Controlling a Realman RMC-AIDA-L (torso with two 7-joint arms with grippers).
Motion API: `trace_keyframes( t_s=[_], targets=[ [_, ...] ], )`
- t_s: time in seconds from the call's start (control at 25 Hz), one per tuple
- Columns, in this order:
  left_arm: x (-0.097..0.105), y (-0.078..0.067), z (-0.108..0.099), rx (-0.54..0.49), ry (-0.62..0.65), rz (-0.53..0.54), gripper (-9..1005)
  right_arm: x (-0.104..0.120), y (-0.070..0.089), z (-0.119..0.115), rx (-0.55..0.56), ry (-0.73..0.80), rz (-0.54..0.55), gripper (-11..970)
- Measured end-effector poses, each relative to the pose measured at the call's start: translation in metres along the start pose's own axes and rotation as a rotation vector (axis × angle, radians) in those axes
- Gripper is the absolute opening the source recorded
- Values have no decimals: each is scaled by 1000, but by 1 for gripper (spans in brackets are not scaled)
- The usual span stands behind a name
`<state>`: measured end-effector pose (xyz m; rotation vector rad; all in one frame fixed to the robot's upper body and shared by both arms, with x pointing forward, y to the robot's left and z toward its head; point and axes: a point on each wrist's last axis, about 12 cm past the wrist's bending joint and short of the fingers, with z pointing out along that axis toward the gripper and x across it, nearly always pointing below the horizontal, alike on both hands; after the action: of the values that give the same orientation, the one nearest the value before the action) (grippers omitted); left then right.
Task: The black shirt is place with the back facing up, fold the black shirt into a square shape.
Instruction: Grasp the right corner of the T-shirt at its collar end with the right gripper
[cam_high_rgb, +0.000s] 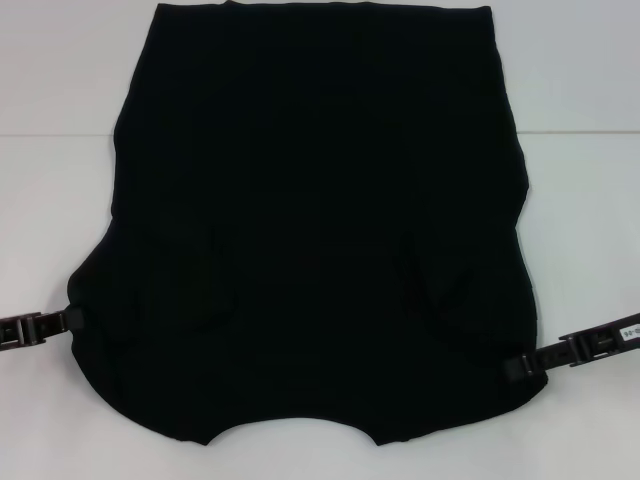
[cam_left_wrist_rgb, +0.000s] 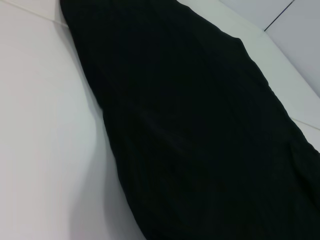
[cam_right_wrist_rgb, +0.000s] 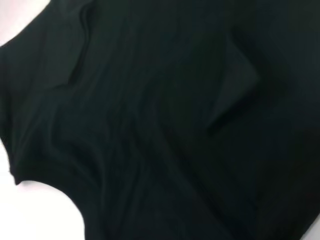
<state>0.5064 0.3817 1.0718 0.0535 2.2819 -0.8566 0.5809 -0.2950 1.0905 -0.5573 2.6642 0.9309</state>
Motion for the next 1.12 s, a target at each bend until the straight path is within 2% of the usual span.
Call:
trace_keyframes(
  t_s=[0.4, 0.84, 0.92, 1.12],
  targets=[
    [-2, 1, -1, -3, -3, 9, 42, -4, 6, 5, -15, 0, -14, 656],
    [-3, 1, -2, -4, -11, 6, 45, -4, 5, 4, -8, -3, -17, 401],
    [-3, 1, -2, -4, -12, 6, 46, -3, 5, 4, -7, -3, -16, 161],
    [-4, 1, -2, 1, -23, 6, 47, 0, 2, 3, -3, -10, -16, 40]
  ],
)
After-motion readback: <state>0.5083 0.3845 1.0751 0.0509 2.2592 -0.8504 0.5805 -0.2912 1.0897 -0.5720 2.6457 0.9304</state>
